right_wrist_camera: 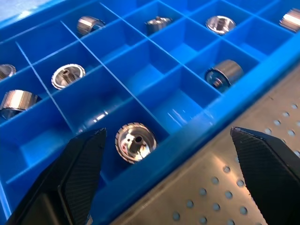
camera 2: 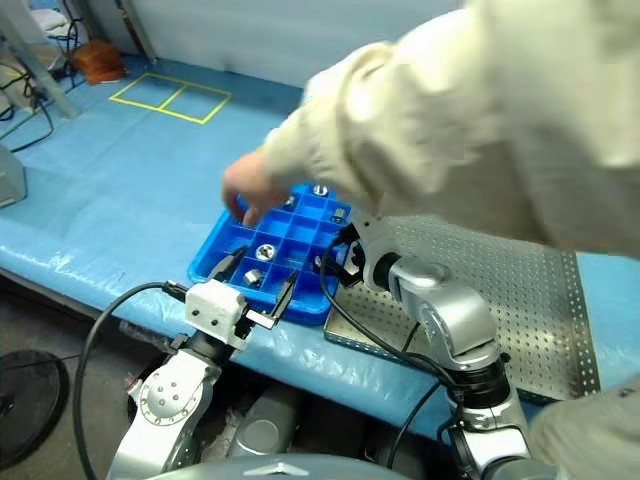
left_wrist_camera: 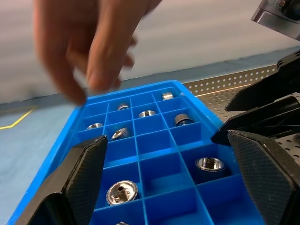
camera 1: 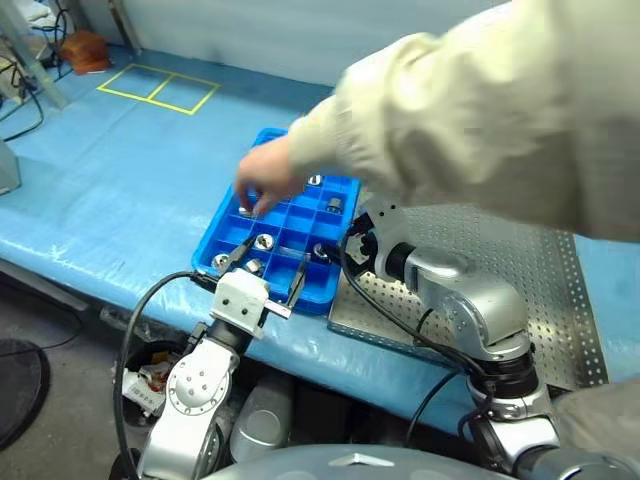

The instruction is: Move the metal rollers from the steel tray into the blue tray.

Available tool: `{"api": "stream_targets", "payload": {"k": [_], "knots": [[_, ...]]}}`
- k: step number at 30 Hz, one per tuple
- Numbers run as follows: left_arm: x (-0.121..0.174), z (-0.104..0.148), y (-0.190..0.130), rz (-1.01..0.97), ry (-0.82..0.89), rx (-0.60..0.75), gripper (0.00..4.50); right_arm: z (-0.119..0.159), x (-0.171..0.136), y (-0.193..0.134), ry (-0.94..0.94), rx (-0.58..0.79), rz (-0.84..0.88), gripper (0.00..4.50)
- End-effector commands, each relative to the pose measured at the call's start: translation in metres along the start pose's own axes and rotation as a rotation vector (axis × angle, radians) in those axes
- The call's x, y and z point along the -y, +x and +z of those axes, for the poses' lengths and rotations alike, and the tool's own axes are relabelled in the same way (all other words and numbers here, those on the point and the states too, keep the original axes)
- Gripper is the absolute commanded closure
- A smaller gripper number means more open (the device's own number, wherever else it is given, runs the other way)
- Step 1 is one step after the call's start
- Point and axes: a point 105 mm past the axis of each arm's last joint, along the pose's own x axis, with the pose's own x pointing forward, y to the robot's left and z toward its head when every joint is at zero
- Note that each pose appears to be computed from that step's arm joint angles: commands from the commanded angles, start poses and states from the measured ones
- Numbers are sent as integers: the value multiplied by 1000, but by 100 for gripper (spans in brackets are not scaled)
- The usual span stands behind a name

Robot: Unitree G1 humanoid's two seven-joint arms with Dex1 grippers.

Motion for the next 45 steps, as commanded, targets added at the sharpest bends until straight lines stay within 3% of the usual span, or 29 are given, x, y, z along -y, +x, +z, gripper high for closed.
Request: {"api": "stream_targets", "payload": {"k": [1,36,41,45], "knots": [[2,6,2,-8,-2,31,0,11,-3,-4,-14,45,7,1],[7,6,4,-33,-2,41,0,7,-6,-5,2,41,0,1],[7,7,7,-32,8,53,0,11,12,-9,59,90,-132,1],[5,6,14,-21,30,56,0,15,46,-19,88,168,-382,1]]}}
